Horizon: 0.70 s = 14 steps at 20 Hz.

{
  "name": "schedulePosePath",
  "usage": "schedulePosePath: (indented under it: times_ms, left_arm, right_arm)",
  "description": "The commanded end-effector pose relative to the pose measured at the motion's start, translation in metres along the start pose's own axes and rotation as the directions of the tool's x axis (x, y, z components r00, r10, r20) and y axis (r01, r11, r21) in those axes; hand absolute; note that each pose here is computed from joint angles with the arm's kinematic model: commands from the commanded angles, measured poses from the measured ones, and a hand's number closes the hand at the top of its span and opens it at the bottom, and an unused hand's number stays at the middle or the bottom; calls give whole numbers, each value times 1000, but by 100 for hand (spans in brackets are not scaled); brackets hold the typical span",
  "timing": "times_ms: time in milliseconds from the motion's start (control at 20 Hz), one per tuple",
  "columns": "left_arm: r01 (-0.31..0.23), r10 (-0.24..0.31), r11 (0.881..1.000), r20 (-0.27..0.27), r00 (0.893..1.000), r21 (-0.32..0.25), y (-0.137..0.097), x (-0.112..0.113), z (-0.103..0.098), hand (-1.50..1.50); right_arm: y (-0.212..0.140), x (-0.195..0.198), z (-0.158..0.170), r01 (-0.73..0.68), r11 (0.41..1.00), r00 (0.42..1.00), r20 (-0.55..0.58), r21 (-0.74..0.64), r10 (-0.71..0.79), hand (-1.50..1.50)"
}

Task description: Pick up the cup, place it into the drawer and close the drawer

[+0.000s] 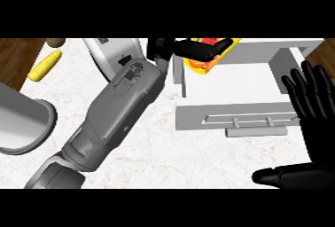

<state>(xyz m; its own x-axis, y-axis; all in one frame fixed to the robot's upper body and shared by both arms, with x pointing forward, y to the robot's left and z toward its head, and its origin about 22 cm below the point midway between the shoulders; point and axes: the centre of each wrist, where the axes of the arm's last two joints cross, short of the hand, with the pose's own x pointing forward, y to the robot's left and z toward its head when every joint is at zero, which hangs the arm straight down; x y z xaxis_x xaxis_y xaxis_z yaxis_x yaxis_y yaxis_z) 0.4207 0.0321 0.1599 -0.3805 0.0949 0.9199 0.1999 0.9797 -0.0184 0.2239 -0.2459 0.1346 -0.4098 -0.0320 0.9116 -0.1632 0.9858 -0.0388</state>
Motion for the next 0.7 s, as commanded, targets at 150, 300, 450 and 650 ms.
schedulePosePath:
  times_ms: [150,300,450,650]
  left_arm:
    - [86,-86,996,-48,995,-15,-8,-13,-9,150]
    - [108,-110,994,-53,993,-32,-12,-22,0,150]
    - [159,-162,986,-60,985,-41,-13,-27,0,150]
    - [184,-188,982,-88,978,-52,-13,-31,1,150]
  right_arm:
    - [-11,0,-10,-1,1000,1000,17,1,1,-150]
    - [-7,-3,-11,14,1000,1000,19,13,-14,-150]
    - [-8,0,-11,2,998,999,41,59,-4,-150]
    - [-1,-6,-19,28,998,1000,11,61,-29,-150]
